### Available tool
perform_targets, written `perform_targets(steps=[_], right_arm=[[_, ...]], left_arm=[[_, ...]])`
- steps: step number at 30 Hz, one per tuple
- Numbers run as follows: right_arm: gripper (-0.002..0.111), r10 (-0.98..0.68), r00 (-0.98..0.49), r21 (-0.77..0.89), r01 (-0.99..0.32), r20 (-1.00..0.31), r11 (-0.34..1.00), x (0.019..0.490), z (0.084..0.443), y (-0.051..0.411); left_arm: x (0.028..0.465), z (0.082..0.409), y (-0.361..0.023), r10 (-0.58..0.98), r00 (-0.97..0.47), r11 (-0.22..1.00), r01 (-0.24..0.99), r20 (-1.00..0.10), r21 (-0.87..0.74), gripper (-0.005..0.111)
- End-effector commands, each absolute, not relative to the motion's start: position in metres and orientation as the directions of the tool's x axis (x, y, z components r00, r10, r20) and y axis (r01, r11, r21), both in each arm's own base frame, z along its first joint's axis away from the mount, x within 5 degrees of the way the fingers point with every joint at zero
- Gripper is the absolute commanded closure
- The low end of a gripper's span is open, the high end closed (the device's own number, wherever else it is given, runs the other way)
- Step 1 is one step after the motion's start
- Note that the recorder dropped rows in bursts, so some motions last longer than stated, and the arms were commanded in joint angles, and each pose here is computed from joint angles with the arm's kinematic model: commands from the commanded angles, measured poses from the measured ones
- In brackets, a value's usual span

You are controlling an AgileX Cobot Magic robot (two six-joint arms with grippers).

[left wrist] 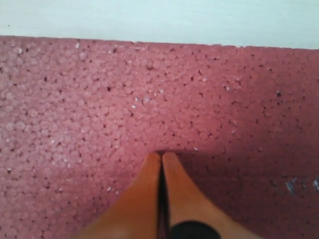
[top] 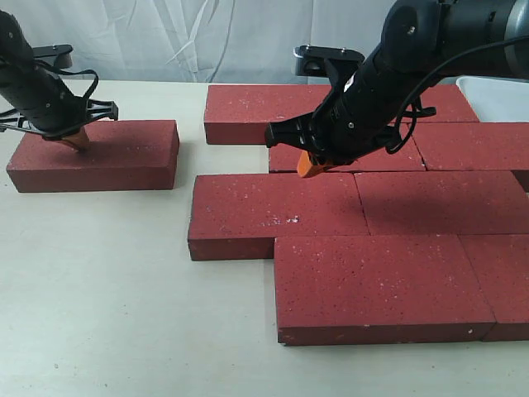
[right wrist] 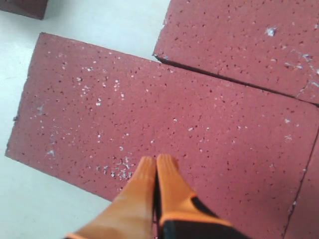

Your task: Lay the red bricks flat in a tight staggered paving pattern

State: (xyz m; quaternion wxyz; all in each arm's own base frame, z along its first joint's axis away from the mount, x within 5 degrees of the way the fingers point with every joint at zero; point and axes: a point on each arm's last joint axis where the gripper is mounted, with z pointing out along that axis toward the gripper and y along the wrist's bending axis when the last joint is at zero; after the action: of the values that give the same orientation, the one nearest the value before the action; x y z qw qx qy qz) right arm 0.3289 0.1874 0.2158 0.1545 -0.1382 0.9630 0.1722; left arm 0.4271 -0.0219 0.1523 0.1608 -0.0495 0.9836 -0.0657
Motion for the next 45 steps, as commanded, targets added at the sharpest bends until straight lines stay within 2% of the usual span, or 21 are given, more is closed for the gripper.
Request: perform_targets(steps=[1, 10, 18, 34, 45], right_arm=[[0.109, -0.206, -0.911, 0.292, -0.318, -0.358, 0.902, 0.329, 0.220, 0.185], [0.109, -0.206, -0.911, 0.292, -0.318, -0.358, 0.902, 0.329, 0.220, 0.185], [0.109, -0.207, -0.913, 0.294, -0.317, -0.351, 0.902, 0.329, 0.219, 0.185], [0.109, -0.205, -0.915, 0.297, -0.315, -0.349, 0.901, 0.328, 0.219, 0.186], [0.109, -0.202, -0.912, 0.297, -0.317, -0.358, 0.901, 0.329, 0.220, 0.186]], left_arm=[[0.410, 0.134, -0.035, -0.114, -0.986, 0.979, -0.090, -0.122, -0.183, 0.107], [0.409, 0.136, -0.072, -0.105, -0.986, 0.961, -0.067, -0.129, -0.270, 0.107], [0.411, 0.137, -0.087, -0.130, -0.978, 0.946, -0.074, -0.160, -0.316, 0.107], [0.422, 0.139, -0.079, -0.193, -0.946, 0.943, -0.106, -0.261, -0.315, 0.107], [0.422, 0.138, -0.059, -0.239, -0.944, 0.937, -0.164, -0.225, -0.307, 0.107]])
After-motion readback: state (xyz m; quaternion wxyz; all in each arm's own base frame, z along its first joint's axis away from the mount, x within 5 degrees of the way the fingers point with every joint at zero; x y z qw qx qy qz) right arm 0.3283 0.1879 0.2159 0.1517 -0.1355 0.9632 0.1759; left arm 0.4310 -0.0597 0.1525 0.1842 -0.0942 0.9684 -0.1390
